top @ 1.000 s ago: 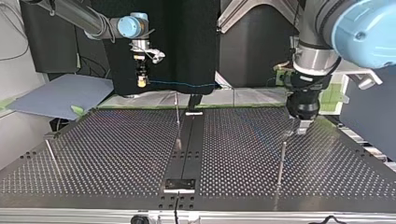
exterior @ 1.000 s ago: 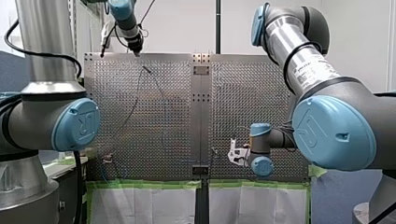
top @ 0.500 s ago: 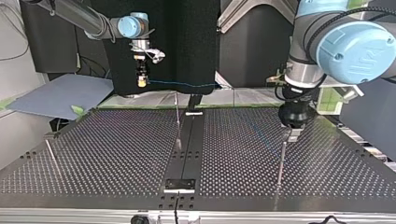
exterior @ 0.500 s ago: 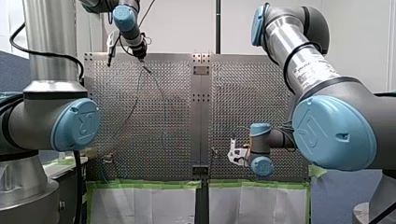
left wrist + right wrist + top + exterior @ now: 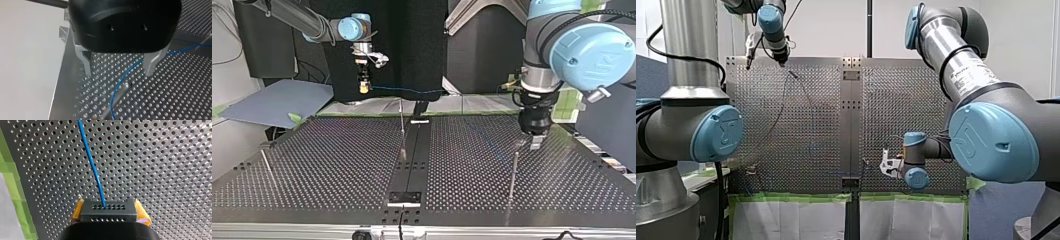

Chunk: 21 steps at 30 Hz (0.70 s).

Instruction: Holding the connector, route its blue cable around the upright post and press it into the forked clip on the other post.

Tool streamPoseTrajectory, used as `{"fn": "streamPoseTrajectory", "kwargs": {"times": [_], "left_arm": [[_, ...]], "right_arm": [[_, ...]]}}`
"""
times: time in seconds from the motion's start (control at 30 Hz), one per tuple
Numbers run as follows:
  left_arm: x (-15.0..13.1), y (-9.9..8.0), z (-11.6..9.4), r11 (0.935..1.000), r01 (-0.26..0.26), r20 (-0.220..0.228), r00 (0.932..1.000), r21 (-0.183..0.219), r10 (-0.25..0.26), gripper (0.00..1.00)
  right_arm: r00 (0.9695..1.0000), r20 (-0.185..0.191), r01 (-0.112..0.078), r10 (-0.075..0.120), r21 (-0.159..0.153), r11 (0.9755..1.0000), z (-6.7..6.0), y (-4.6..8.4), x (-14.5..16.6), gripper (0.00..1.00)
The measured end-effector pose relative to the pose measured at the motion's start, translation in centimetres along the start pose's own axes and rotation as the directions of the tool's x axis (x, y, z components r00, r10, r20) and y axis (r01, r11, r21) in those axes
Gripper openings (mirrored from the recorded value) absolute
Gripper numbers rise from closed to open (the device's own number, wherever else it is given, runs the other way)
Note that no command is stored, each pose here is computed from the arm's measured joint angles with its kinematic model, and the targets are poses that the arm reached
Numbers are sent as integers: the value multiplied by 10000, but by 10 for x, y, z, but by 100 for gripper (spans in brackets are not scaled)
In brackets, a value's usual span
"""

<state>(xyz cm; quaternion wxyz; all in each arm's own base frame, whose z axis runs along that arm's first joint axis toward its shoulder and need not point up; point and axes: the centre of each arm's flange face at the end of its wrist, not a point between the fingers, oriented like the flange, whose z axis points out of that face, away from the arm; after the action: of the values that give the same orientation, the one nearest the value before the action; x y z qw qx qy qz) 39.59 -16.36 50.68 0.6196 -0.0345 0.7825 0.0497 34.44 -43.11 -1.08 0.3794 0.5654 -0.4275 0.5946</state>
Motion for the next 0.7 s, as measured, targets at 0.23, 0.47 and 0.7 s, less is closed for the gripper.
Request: {"fn": "streamPoseTrajectory", "kwargs": {"times": [0.23,0.47,0.7], "left_arm": [[0,4,-1,9990,-69,-30,10000,-447,68,98],[0,5,-1,9985,-51,-31,10000,-539,50,98],[0,5,-1,9986,-63,-7,10000,-526,63,98]], "right_arm": [[10000,1,0,0,4,10000,0,0,0,0],[10000,2,0,0,-1,10000,0,0,0,0],[10000,3,0,0,-3,10000,0,0,0,0]]}}
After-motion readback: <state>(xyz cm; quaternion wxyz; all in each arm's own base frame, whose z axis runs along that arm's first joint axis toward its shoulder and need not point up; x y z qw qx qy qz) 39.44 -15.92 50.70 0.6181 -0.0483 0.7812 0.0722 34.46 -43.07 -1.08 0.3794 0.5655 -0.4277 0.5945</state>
